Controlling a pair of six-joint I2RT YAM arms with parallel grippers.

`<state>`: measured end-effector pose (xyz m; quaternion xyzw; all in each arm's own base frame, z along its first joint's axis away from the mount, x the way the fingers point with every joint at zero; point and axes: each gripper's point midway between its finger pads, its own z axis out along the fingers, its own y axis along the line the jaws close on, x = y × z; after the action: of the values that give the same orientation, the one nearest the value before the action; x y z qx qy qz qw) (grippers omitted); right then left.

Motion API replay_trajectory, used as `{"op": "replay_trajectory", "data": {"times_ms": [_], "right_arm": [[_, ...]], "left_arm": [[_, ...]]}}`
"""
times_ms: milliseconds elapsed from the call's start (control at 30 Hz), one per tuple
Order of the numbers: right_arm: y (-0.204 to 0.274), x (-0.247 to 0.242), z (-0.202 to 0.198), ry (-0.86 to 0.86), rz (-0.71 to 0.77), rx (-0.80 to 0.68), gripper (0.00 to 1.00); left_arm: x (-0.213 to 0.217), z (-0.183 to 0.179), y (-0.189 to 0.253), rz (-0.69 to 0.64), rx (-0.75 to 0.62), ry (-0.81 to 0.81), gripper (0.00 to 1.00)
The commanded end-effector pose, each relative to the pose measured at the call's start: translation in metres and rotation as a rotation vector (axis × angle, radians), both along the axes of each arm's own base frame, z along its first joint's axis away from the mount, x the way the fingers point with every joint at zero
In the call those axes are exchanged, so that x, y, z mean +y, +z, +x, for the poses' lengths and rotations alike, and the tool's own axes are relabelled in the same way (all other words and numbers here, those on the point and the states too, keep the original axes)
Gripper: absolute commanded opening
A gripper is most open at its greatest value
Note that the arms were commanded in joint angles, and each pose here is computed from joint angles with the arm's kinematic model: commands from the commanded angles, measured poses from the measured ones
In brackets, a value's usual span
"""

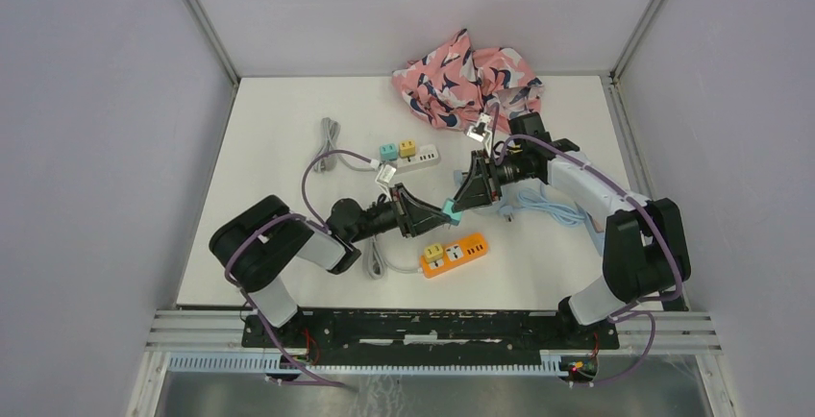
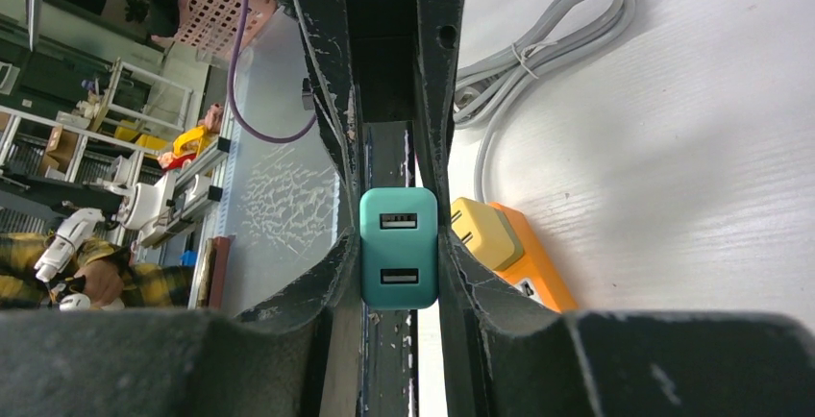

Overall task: Pull the plug off the socket
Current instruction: Place the plug at the center of the board.

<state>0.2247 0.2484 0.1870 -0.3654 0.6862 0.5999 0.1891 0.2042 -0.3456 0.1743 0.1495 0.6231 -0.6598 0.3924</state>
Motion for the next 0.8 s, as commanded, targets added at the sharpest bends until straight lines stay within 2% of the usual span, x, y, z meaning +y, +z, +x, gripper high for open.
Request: {"op": "replay_trajectory", "data": {"times_ms": [0, 100, 167, 200, 267, 367, 467, 667, 767], "right_arm": [[0.011, 0.002, 0.002, 0.017, 0.046, -0.028, 0.03], [0.011, 0.001, 0.002, 0.017, 0.043, -0.031, 0.17], [0.012, 0.001, 0.002, 0.018, 0.04, -0.038, 0.31], [0.012, 0.0, 0.001, 0.02, 0.036, -0.048, 0.43], [0.012, -0.002, -0.001, 0.022, 0.017, -0.07, 0.6], [0.011, -0.006, -0.001, 0.022, -0.02, -0.116, 0.76], [0.011, -0.008, 0.001, 0.012, -0.044, -0.146, 0.81], [0.007, -0.011, 0.004, 0.001, -0.064, -0.16, 0.82], [0.006, -0.011, 0.004, 0.0, -0.071, -0.161, 0.82]], "left_arm": [[-0.006, -0.006, 0.022, -0.077, -0.061, -0.058, 0.19], [-0.003, -0.008, 0.023, -0.093, -0.068, -0.057, 0.04], [0.002, -0.007, 0.022, -0.092, -0.068, -0.04, 0.03], [0.005, -0.005, 0.022, -0.091, -0.068, -0.026, 0.03], [0.016, -0.001, 0.021, -0.087, -0.066, 0.012, 0.03], [0.039, 0.012, 0.015, -0.084, -0.019, 0.094, 0.03], [0.072, 0.032, -0.001, -0.075, 0.088, 0.213, 0.03], [0.15, 0.073, -0.041, -0.087, 0.347, 0.432, 0.03], [0.176, 0.086, -0.058, -0.116, 0.465, 0.483, 0.03]]}}
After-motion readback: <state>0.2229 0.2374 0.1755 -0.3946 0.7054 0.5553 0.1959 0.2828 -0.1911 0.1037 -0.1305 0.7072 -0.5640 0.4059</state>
